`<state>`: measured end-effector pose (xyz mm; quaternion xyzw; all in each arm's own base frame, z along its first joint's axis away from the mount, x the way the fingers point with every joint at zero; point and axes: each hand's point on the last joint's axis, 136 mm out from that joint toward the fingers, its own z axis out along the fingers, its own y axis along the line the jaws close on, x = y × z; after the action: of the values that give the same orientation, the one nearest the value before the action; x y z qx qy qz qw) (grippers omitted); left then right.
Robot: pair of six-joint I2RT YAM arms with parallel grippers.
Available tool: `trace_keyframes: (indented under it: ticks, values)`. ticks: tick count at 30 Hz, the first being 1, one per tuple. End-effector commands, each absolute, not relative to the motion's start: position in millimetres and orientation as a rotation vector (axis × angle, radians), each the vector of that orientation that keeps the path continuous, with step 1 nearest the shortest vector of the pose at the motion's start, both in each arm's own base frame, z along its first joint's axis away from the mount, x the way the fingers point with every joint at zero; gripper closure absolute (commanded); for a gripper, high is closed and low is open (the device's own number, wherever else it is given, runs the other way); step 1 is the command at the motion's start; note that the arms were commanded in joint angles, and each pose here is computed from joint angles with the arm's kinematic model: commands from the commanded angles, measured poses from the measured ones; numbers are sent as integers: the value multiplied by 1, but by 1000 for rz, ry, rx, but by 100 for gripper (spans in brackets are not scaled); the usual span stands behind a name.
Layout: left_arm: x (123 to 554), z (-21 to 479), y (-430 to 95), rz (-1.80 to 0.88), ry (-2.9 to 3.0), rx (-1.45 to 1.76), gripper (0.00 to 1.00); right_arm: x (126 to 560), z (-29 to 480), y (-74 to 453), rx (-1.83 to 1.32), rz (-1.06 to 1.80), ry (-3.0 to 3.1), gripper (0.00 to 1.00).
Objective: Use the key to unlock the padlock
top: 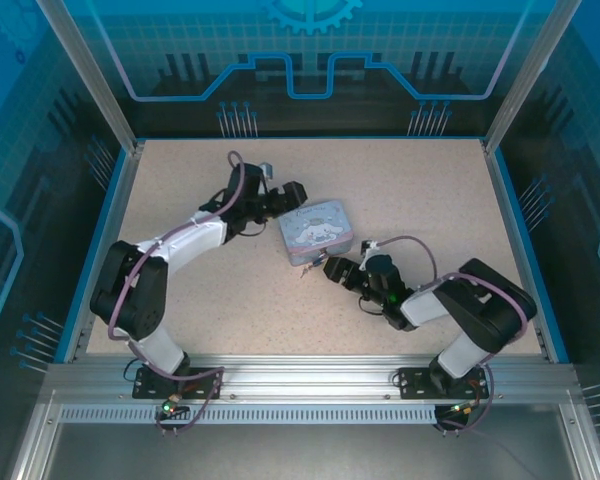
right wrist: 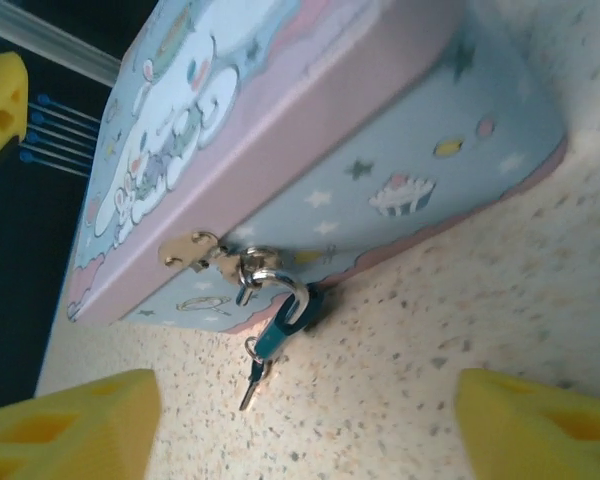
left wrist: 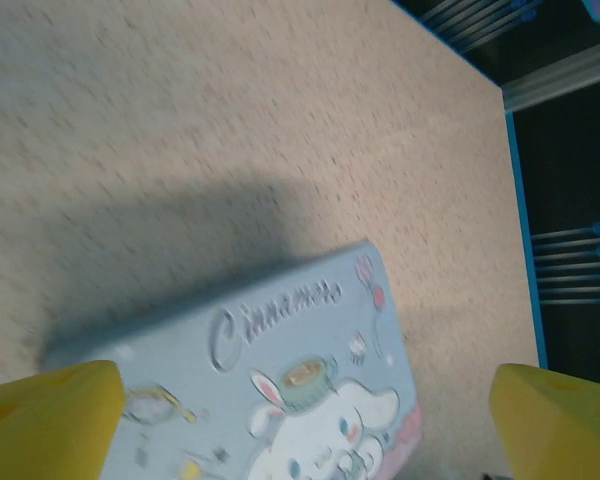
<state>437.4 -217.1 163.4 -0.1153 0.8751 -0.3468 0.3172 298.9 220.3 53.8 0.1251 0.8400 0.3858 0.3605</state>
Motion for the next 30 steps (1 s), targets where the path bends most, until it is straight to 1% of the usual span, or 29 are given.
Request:
trace_keyframes:
  ticks: [1, 2, 3, 7, 11, 17, 20, 25, 27, 30]
  values:
    - [445, 159, -221, -902, 2356, -161, 1, 295, 38, 191, 366, 859, 2277, 6]
    - [450, 156, -221, -885, 2371, -147, 1, 298, 41, 187, 379, 857, 2278, 1]
    - [455, 153, -223, -882, 2379, -121, 1, 300, 46, 184, 380, 864, 2275, 0]
    - [471, 132, -235, -917, 2453, -66, 1, 308, 56, 182, 395, 906, 2289, 0]
    - [477, 115, -241, -918, 2509, -46, 4, 318, 59, 197, 386, 985, 2304, 0]
    - [463, 104, -248, -993, 2550, -26, 9, 344, 70, 217, 339, 1074, 2261, 0]
    - [453, 101, -249, -1039, 2554, -37, 10, 360, 76, 224, 310, 1087, 2246, 0]
    - [442, 103, -240, -1014, 2536, -84, 11, 389, 76, 236, 270, 1129, 2242, 0]
    - [438, 103, -235, -993, 2533, -107, 11, 400, 73, 234, 269, 1125, 2232, 0]
    - [436, 107, -225, -943, 2518, -133, 10, 406, 72, 214, 341, 1084, 2208, 0]
